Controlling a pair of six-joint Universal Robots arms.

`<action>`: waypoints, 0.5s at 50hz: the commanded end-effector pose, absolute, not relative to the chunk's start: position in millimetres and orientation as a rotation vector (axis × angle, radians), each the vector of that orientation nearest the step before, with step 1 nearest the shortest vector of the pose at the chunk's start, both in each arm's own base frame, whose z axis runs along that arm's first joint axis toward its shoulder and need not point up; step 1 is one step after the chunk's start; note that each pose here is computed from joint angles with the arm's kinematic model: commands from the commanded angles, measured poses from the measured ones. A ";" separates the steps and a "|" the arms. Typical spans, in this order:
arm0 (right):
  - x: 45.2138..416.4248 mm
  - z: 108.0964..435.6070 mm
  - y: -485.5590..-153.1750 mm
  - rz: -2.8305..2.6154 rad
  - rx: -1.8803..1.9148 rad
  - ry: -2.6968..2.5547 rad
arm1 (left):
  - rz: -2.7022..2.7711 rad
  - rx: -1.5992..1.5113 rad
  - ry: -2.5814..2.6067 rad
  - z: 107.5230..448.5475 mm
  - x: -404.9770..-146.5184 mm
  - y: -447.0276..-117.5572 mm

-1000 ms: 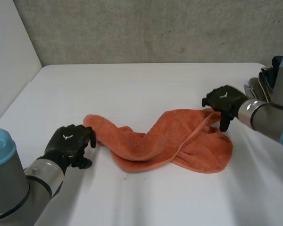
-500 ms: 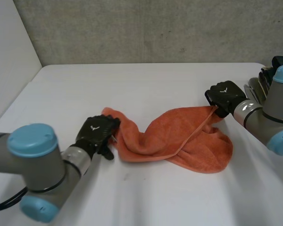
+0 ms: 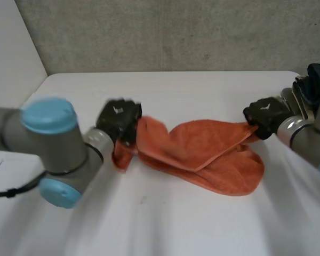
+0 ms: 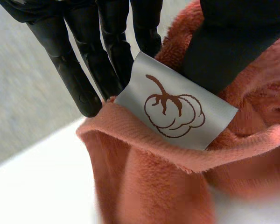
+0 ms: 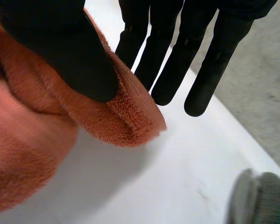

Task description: Fold the laundry.

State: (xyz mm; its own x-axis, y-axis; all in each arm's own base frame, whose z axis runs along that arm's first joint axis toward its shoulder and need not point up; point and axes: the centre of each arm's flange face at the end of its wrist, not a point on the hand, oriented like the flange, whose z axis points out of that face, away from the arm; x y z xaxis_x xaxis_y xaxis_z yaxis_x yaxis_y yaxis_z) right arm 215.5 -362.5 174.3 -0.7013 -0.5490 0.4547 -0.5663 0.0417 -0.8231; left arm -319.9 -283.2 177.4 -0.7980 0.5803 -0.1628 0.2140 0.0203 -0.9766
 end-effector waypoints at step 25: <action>210.4 311.5 -312.8 1.760 1.321 -2.048 | 1.667 -0.979 -2.287 265.2 -243.5 -317.5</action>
